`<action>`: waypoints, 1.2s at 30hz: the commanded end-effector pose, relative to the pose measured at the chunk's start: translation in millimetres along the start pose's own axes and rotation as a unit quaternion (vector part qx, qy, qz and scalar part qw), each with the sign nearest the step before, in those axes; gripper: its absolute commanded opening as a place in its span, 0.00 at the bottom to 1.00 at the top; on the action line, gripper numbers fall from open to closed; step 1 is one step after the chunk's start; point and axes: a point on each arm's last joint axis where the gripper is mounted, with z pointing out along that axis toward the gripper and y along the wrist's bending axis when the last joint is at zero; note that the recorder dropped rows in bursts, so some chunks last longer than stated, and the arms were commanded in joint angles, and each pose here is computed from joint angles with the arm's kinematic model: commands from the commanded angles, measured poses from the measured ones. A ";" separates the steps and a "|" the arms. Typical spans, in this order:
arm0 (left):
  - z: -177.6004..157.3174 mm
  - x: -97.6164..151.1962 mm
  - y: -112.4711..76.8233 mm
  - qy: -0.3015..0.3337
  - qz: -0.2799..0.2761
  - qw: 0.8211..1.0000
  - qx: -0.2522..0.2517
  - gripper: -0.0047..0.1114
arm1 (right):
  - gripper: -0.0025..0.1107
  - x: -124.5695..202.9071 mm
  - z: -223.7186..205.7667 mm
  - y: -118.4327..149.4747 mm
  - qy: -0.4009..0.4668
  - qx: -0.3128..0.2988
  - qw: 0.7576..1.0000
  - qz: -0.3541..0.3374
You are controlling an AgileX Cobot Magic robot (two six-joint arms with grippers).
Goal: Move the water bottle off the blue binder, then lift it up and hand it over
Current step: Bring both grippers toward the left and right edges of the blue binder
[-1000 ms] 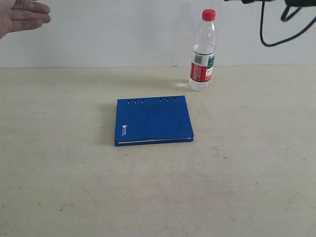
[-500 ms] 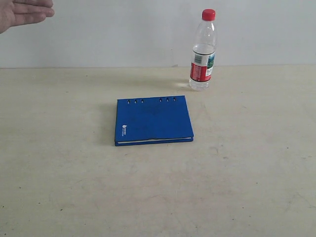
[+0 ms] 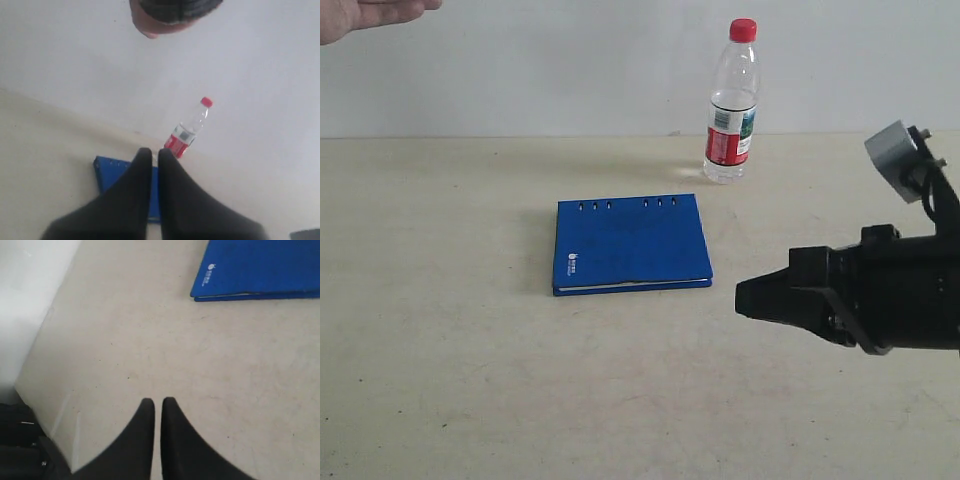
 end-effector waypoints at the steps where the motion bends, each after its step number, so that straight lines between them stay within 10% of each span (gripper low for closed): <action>1: 34.4 12.3 5.3 0.136 0.059 0.989 0.000 0.08 | 0.03 4.7 -0.6 -1.8 0.041 0.015 0.999 0.005; 5: 78.9 22.0 20.8 0.231 0.044 0.972 -0.027 0.08 | 0.24 2.6 -2.0 2.1 0.075 0.016 0.997 -0.026; 9: 131.7 30.6 21.1 0.317 0.046 0.946 0.054 0.08 | 0.56 -10.3 -2.9 -3.2 0.042 0.067 0.997 -0.023; 20: 227.4 79.9 53.5 0.427 -0.098 0.892 0.114 0.61 | 0.32 -42.1 27.7 -54.1 -0.003 0.214 0.975 0.063; 30: 283.5 98.0 80.4 0.429 -0.105 0.891 0.100 0.57 | 0.65 -99.6 105.8 -84.3 0.151 0.150 0.977 -0.014; 36: 314.7 94.6 92.5 0.410 -0.074 0.906 0.079 0.57 | 0.65 -118.4 122.9 -108.8 0.144 0.213 0.966 -0.036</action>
